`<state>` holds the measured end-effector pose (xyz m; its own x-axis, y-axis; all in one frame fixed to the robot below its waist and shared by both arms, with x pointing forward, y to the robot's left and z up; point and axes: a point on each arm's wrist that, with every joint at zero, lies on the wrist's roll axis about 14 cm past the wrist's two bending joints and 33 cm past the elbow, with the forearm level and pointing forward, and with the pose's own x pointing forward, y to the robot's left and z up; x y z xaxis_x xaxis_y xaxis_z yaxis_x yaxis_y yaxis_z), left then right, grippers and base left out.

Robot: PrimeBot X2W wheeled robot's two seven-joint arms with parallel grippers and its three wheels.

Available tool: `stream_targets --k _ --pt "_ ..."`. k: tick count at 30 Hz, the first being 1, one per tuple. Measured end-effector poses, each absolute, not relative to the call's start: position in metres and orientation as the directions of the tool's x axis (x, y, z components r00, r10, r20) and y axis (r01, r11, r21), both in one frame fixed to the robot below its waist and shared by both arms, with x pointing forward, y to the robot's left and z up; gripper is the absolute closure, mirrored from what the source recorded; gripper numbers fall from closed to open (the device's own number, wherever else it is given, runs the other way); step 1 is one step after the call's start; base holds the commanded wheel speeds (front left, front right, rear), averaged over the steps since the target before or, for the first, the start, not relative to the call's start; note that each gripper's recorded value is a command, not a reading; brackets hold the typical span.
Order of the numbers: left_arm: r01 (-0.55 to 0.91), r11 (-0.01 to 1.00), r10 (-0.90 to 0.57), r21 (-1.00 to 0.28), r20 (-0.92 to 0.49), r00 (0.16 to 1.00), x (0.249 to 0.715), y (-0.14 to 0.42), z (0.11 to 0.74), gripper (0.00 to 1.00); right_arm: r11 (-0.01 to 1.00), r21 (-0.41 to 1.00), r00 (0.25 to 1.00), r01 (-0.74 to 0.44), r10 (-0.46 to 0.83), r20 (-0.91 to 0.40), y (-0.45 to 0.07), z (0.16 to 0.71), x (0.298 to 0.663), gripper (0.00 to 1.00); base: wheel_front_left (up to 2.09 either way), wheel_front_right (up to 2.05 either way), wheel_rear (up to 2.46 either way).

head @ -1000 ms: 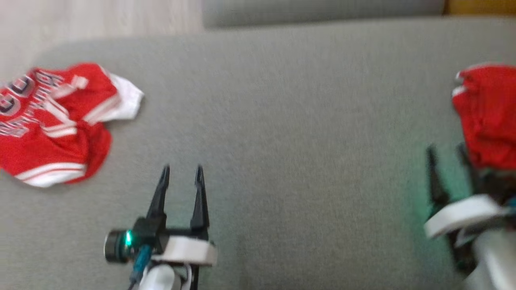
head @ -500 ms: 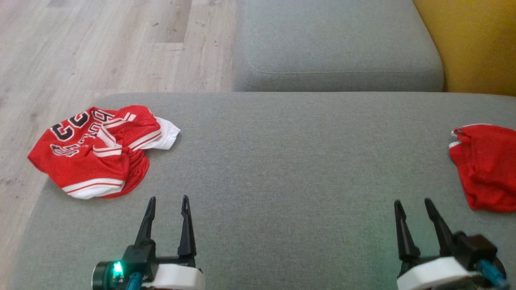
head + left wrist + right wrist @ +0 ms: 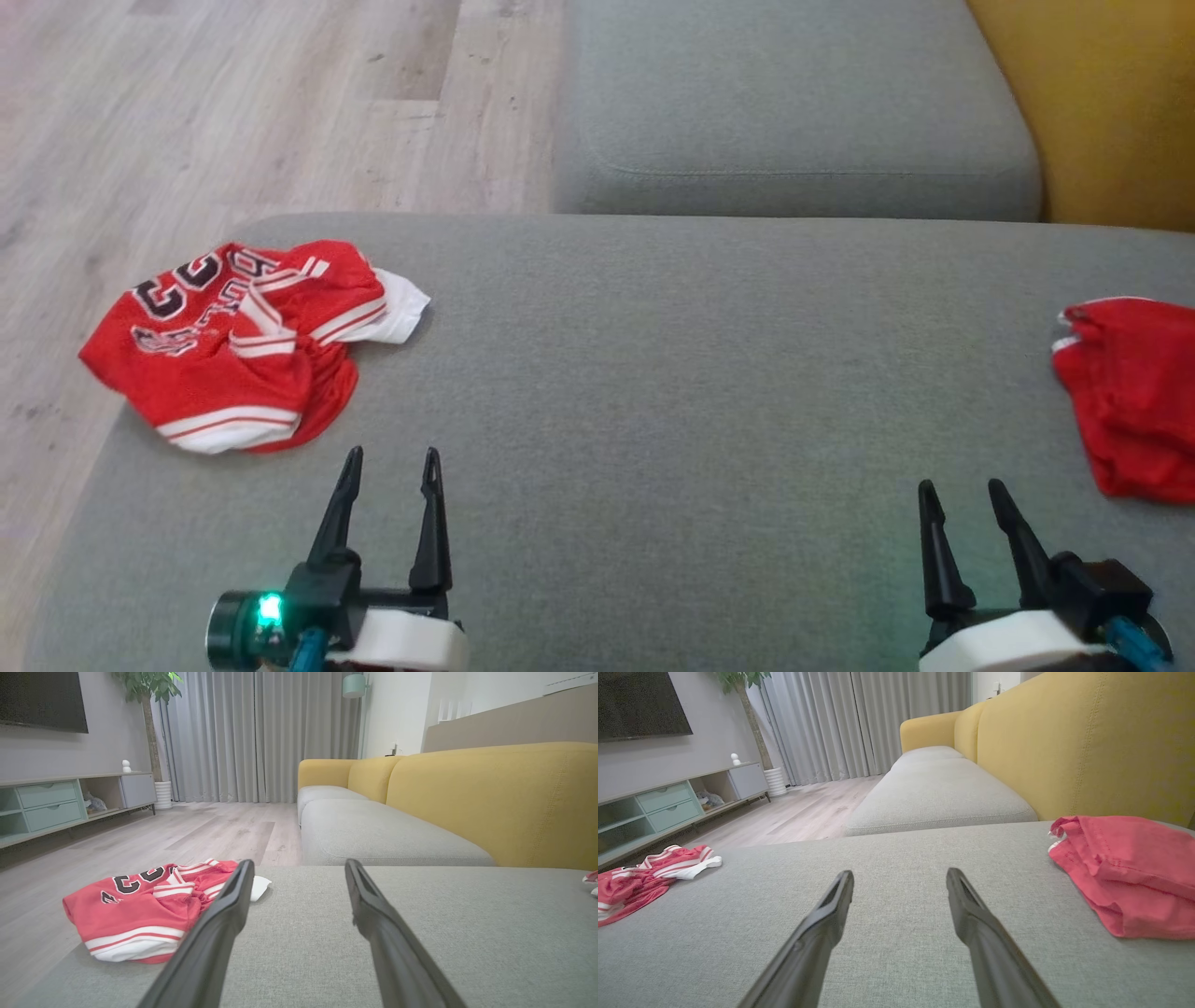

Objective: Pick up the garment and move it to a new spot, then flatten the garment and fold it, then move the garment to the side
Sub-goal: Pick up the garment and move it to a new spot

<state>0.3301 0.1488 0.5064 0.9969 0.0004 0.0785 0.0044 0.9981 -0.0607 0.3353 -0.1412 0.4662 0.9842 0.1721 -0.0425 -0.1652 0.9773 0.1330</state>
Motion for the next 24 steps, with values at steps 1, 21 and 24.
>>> stream_targets --k 1,21,24 --pt "-0.011 0.998 0.015 -0.054 0.080 0.997 0.328 0.153 0.506 0.00 0.975 0.133 0.981 -0.180 0.187 -0.048 -0.136 0.465 0.338 0.00 0.00 0.00 0.00" --pt "-0.505 0.863 0.505 -0.021 0.053 0.861 0.252 0.300 0.500 0.00 0.866 0.130 0.866 -0.483 0.495 -0.078 -0.019 0.455 0.396 0.00 0.00 0.00 0.00" --pt "-0.502 0.865 0.499 0.021 0.079 0.863 0.264 0.307 0.511 0.00 0.859 0.133 0.855 -0.494 0.508 -0.106 -0.015 0.443 0.401 0.00 0.00 0.00 0.00"
